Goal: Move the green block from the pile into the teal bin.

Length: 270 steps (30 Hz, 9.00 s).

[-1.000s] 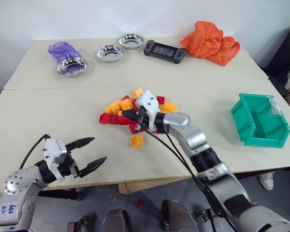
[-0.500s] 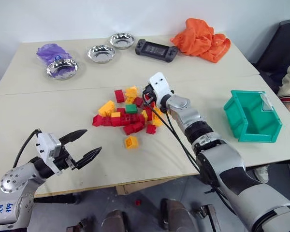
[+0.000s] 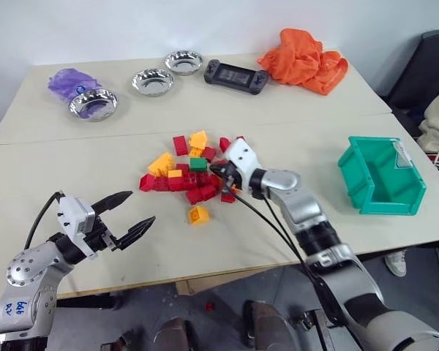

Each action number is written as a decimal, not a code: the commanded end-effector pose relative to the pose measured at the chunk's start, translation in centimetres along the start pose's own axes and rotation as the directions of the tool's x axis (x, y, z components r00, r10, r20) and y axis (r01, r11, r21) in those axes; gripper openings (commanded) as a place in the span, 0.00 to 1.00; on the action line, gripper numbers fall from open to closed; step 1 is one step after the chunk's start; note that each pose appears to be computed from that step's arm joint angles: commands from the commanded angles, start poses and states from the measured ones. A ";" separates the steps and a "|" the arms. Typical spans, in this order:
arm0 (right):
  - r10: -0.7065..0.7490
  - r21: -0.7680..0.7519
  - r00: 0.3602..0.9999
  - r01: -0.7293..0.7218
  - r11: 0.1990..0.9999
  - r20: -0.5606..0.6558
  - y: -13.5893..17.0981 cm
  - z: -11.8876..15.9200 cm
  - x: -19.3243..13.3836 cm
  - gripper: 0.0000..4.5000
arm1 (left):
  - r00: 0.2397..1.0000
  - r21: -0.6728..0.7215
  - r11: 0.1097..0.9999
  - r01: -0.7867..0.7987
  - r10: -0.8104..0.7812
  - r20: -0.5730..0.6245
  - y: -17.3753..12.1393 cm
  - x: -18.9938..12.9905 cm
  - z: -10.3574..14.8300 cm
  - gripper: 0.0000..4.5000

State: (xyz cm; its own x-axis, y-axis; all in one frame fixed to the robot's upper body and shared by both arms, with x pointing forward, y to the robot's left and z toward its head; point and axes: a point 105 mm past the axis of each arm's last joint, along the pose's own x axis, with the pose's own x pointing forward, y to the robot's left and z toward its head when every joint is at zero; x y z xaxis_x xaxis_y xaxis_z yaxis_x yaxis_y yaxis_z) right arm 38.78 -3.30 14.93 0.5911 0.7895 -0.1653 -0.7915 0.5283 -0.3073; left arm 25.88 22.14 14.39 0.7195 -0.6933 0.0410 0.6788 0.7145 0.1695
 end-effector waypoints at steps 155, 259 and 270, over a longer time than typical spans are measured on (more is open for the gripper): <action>-0.327 -0.032 0.932 0.336 0.941 0.155 3.8 3.5 -21.9 1.00 | 0.907 0.131 0.934 0.332 -0.278 -0.316 2.1 21.2 3.2 0.82; -0.243 0.197 0.908 0.322 0.926 -0.340 -3.7 -5.7 -16.2 0.96 | 0.802 0.171 0.788 0.591 -0.598 -0.017 -2.1 9.7 2.7 0.99; -0.289 0.134 0.938 0.317 0.939 -0.193 -2.7 -2.8 -18.2 0.34 | 0.804 0.146 0.799 0.584 -0.594 0.035 -2.9 10.4 3.2 1.00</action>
State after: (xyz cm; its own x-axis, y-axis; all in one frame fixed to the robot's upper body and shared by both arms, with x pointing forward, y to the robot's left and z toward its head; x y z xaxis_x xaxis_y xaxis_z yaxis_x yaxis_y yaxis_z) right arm 31.25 -19.92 12.76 0.7800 0.5061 -0.3681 -0.5845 0.7993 -0.1397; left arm 31.10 13.26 16.09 0.1821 -0.9803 -0.0764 0.9528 0.1567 0.2602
